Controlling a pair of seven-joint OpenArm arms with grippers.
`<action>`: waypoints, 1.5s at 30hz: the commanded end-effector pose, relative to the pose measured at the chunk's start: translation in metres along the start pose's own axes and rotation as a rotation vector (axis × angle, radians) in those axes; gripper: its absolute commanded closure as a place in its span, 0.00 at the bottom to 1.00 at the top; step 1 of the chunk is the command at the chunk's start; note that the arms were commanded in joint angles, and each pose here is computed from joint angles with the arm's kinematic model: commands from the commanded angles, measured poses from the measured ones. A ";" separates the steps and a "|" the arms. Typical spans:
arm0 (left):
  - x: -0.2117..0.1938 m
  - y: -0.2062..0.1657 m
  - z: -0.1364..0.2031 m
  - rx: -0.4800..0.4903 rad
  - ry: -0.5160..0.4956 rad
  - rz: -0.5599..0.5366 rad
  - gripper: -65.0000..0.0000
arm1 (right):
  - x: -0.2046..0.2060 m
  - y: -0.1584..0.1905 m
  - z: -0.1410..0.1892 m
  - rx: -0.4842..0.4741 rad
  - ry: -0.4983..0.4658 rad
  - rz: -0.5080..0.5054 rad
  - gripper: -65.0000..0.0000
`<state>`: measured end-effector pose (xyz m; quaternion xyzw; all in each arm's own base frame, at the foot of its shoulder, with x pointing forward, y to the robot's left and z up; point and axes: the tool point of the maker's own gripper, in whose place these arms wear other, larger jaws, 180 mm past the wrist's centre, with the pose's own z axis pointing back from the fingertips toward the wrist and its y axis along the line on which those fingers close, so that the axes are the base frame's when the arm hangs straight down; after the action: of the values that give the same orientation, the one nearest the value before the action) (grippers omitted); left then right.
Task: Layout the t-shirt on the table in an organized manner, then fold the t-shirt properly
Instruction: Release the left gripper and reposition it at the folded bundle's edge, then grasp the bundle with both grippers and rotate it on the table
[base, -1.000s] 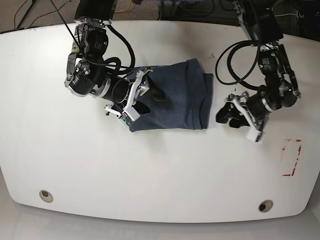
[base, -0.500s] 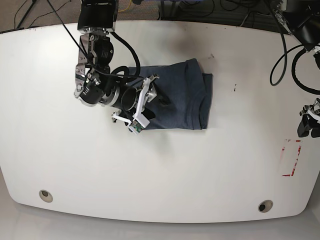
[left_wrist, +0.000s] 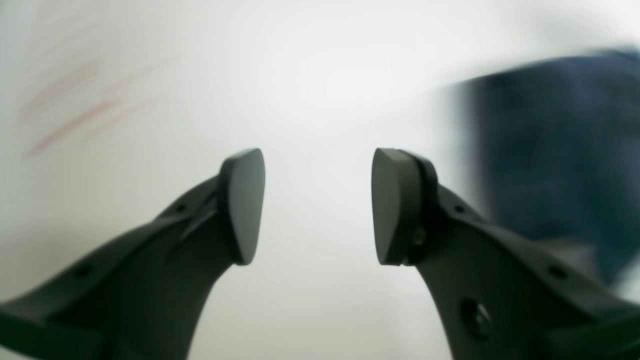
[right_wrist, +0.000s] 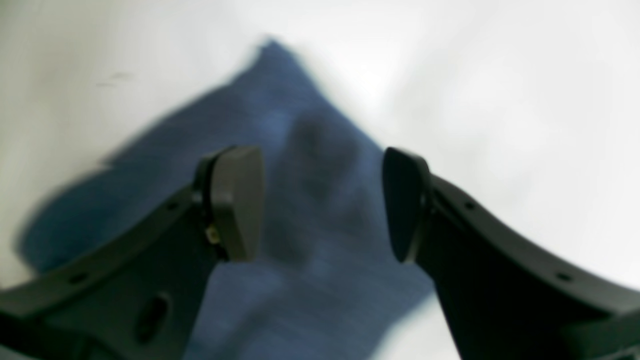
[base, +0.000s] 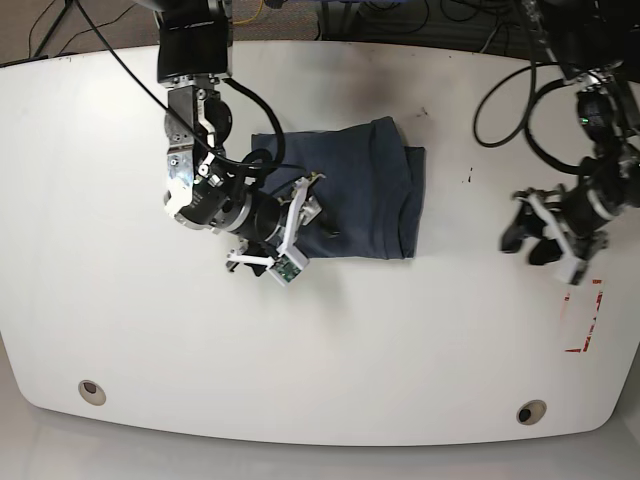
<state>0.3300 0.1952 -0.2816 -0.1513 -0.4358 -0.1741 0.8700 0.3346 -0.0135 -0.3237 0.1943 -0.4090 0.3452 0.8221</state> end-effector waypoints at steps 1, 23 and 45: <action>0.004 -0.012 -0.005 0.005 -0.003 -0.034 0.63 | 0.011 -0.013 0.008 -0.028 -0.038 0.026 0.52; -0.046 -0.127 -0.083 -0.062 0.130 -0.200 0.90 | -0.033 -0.051 0.000 -0.041 -0.051 -0.057 0.87; -0.066 -0.090 -0.096 -0.049 0.245 -0.261 0.90 | -0.120 -0.035 0.001 -0.023 -0.071 -0.259 0.88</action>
<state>0.3039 0.0875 -0.3966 -0.0988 -0.3113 -0.3065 0.8941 0.3156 -0.0771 -0.4165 0.2688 -0.4257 0.2081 0.8386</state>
